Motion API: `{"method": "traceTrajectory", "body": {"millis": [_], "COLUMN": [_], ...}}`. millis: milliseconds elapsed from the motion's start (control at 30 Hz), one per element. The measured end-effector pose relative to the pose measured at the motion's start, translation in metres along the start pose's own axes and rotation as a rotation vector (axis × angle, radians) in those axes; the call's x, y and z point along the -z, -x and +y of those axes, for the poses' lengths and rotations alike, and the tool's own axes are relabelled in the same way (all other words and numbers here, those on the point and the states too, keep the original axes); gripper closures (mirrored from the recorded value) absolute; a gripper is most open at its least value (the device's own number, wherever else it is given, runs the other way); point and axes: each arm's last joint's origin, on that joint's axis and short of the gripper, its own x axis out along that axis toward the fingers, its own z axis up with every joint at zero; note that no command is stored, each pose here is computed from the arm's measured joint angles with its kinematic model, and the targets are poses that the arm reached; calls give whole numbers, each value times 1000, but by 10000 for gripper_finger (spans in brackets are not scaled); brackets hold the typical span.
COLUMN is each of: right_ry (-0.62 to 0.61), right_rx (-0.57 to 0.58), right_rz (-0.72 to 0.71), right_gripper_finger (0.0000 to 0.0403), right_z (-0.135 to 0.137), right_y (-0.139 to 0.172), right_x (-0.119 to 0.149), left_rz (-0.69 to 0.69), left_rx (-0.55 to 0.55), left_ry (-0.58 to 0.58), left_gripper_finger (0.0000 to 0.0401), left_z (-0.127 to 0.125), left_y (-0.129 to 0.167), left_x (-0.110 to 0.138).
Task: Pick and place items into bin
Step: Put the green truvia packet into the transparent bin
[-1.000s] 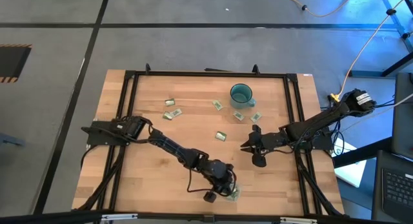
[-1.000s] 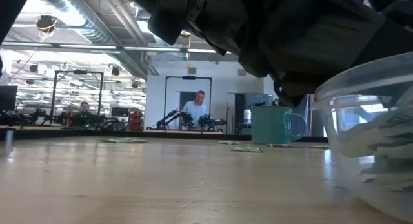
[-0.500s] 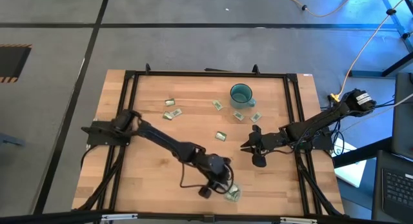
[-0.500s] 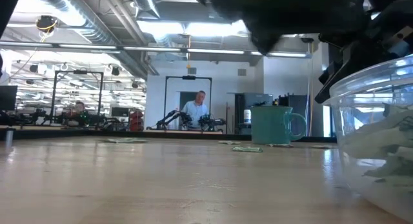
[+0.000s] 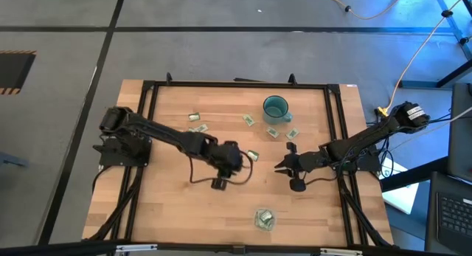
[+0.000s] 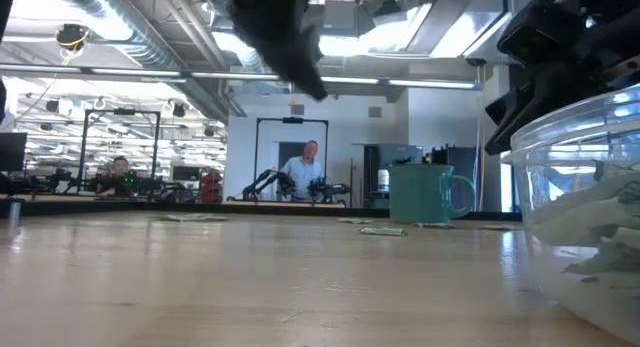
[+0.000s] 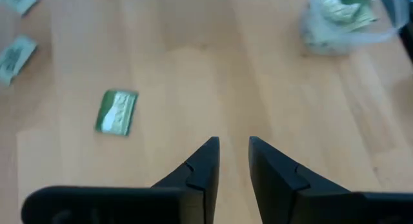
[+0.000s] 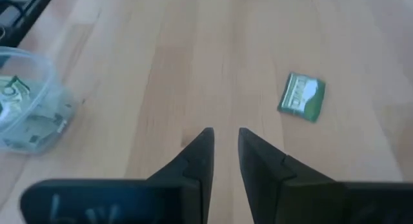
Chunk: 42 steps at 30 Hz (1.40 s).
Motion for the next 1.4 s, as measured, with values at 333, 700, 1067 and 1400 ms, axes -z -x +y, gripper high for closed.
{"method": "traceTrajectory", "body": {"millis": [333, 700, 1067, 1400], "right_ry": [75, -27, -36, -15], "right_rx": [-4, 65, 115, 163], "right_rz": [-115, -261, -268, -258], "right_gripper_finger": [328, 328, 299, 252], "right_z": [-2, -23, -35, -41], "right_y": [0, -1, -13, -48], "right_x": [-12, -30, -29, -20], "left_rz": [-256, -601, -678, -669], "left_rx": [-17, -123, -233, -290], "left_ry": [107, 71, 94, 104], "left_gripper_finger": [326, 326, 326, 326], "left_z": [33, 46, 66, 75], "left_y": [10, 22, 29, 30], "left_x": [68, 137, 158, 161]}}
